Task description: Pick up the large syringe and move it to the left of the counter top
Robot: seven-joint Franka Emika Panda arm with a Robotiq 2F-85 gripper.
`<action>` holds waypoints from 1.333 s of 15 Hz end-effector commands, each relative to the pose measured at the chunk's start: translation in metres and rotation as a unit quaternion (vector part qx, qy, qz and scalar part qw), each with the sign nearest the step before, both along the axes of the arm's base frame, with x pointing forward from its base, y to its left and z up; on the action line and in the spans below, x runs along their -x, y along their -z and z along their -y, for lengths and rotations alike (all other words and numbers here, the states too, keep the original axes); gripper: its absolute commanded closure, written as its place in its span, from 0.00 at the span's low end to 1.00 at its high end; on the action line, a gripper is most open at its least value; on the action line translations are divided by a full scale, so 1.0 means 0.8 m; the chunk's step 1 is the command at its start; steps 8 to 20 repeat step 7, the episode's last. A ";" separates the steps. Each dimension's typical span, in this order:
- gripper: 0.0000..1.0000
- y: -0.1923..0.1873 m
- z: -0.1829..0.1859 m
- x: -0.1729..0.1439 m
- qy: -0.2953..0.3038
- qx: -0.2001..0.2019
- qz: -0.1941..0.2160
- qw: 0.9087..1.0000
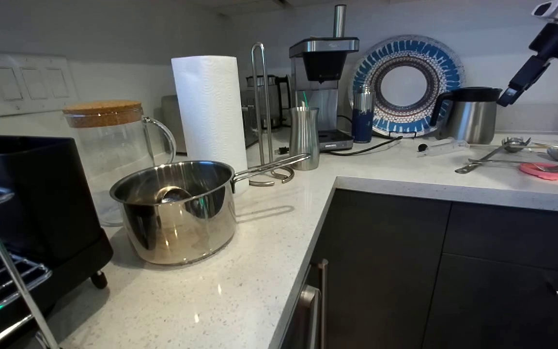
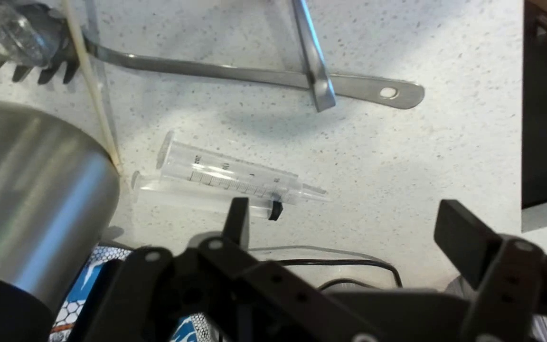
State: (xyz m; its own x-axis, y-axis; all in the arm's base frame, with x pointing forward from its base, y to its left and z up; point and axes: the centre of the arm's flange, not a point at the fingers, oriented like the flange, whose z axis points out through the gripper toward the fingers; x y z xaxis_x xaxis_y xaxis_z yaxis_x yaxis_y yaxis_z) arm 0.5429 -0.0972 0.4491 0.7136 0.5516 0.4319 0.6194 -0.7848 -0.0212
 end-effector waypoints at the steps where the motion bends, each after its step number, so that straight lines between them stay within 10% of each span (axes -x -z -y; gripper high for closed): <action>1: 0.00 -0.012 -0.003 0.020 0.004 -0.055 -0.038 0.998; 3: 0.00 -0.016 0.000 0.023 -0.040 -0.106 -0.043 0.993; 20: 0.00 -0.017 -0.005 0.020 -0.033 -0.096 -0.035 0.994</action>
